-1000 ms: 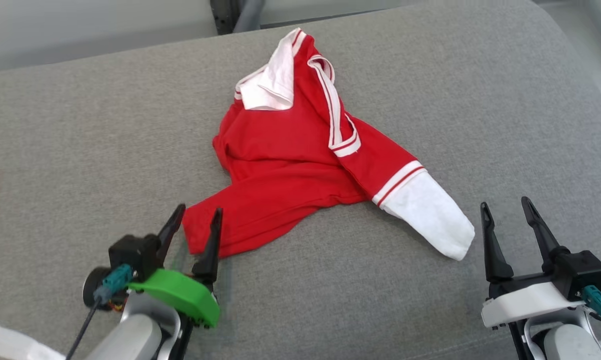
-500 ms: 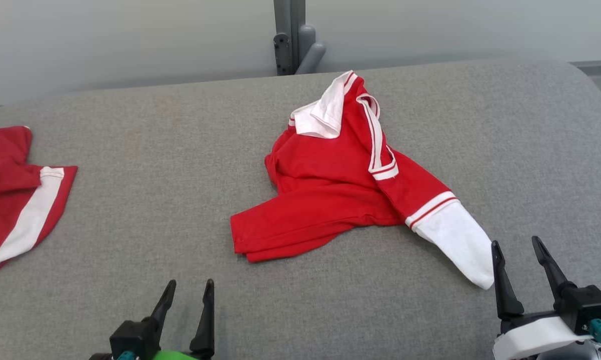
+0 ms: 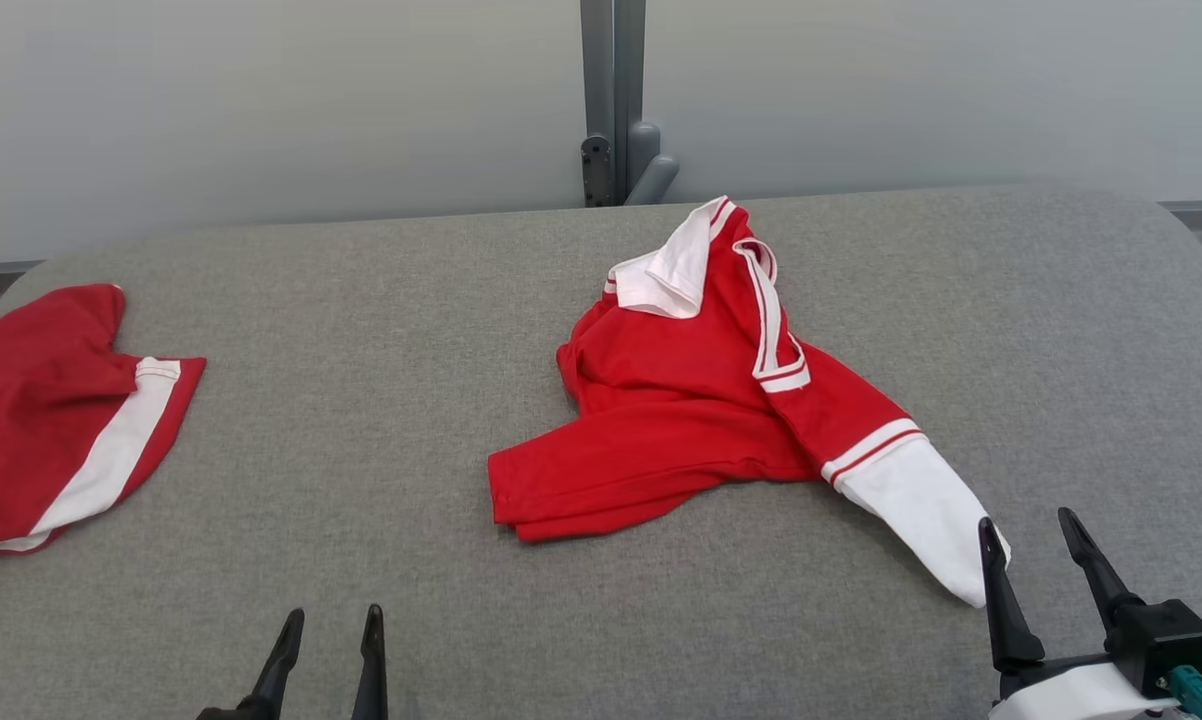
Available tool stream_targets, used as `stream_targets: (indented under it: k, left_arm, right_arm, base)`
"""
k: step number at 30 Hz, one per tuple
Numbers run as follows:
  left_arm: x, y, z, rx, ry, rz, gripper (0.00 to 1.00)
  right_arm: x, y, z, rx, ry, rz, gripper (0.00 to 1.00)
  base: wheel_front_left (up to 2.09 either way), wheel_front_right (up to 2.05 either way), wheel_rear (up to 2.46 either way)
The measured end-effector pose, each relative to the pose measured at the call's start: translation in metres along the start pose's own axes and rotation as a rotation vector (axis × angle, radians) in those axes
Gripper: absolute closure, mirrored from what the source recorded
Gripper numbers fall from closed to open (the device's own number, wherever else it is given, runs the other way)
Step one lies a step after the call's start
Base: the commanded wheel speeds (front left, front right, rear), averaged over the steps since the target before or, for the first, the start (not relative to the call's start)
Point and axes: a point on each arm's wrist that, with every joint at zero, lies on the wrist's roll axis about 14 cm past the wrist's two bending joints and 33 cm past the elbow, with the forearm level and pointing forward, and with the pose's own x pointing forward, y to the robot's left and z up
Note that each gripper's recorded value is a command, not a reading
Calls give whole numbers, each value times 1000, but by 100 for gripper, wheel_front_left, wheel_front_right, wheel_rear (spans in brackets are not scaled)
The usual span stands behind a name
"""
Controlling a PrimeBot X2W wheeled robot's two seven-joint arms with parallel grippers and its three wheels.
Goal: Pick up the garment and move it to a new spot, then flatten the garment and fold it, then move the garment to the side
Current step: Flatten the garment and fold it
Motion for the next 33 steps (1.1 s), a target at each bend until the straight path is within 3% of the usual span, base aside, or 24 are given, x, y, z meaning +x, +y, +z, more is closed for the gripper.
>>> stream_targets:
  k: [19, 26, 33]
  left_arm:
    - [0, 3, 3, 8, -26, -8, 0]
    - [5, -7, -21, -17, 49, -43, 0]
    - [42, -28, -38, -31, 165, -114, 0]
  right_arm:
    - [0, 3, -6, -5, 18, 13, 0]
    - [-5, 6, -35, -146, 122, 91, 0]
    - [8, 9, -74, -243, 266, 178, 0]
  base:
    - [0, 0, 0]
    - [0, 0, 0]
    - [0, 0, 0]
